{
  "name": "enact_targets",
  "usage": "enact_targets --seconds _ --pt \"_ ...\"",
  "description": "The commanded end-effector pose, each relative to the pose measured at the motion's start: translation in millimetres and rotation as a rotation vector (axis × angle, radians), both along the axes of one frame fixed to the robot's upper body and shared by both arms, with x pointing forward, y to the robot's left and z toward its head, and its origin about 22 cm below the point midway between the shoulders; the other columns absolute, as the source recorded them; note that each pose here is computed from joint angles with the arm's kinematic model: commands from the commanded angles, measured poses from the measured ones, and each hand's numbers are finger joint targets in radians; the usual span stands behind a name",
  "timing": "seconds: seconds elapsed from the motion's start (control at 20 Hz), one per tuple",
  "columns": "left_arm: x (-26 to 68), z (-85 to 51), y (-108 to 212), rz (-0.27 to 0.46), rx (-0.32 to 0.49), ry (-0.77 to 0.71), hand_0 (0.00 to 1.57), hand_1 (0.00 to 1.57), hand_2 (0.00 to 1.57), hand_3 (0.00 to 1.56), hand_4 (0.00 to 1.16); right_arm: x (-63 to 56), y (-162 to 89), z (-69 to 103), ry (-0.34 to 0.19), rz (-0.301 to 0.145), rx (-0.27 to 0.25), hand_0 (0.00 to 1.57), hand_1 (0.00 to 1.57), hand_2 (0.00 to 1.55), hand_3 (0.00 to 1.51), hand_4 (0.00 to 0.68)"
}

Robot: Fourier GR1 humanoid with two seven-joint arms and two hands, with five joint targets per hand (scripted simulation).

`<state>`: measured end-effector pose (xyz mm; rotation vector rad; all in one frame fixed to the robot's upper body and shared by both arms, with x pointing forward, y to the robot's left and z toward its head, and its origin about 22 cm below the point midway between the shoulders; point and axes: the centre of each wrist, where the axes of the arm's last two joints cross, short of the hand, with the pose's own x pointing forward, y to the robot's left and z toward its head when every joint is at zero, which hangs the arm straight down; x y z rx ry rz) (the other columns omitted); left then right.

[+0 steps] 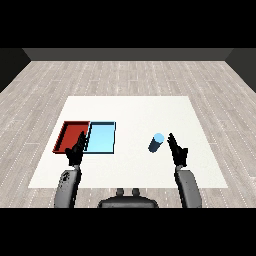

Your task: Pick the blue can and put it in the blue box

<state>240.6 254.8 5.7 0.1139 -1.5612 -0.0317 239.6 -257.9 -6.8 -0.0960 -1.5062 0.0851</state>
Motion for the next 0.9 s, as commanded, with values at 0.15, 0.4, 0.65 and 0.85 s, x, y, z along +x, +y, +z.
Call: enact_targets --seconds 0.15,0.4,0.65,0.85 --pt "-4.6 -8.7 -5 -0.017 -0.025 0.014 0.00 0.00 0.00 0.00 0.00 11.1 -2 -5.0 0.033 -0.005 0.014 0.00 0.00 0.00 0.00 0.000" --pt "-2.1 11.8 -7 -0.038 -0.097 -0.315 0.00 0.00 0.00 0.00 0.00 22.1 14 25.8 -0.296 0.160 0.170 0.00 0.00 0.00 0.00 0.000" --pt "-24.5 -19.3 -2 -0.036 -0.086 -0.338 0.00 0.00 0.00 0.00 0.00 20.7 -5 -7.6 -0.316 0.185 0.186 0.00 0.00 0.00 0.00 0.000" --pt "-7.7 -13.3 -11 -0.049 -0.096 -0.343 0.00 0.00 0.00 0.00 0.00 28.1 -5 -1.0 -0.310 0.171 0.183 0.00 0.00 0.00 0.00 0.000"
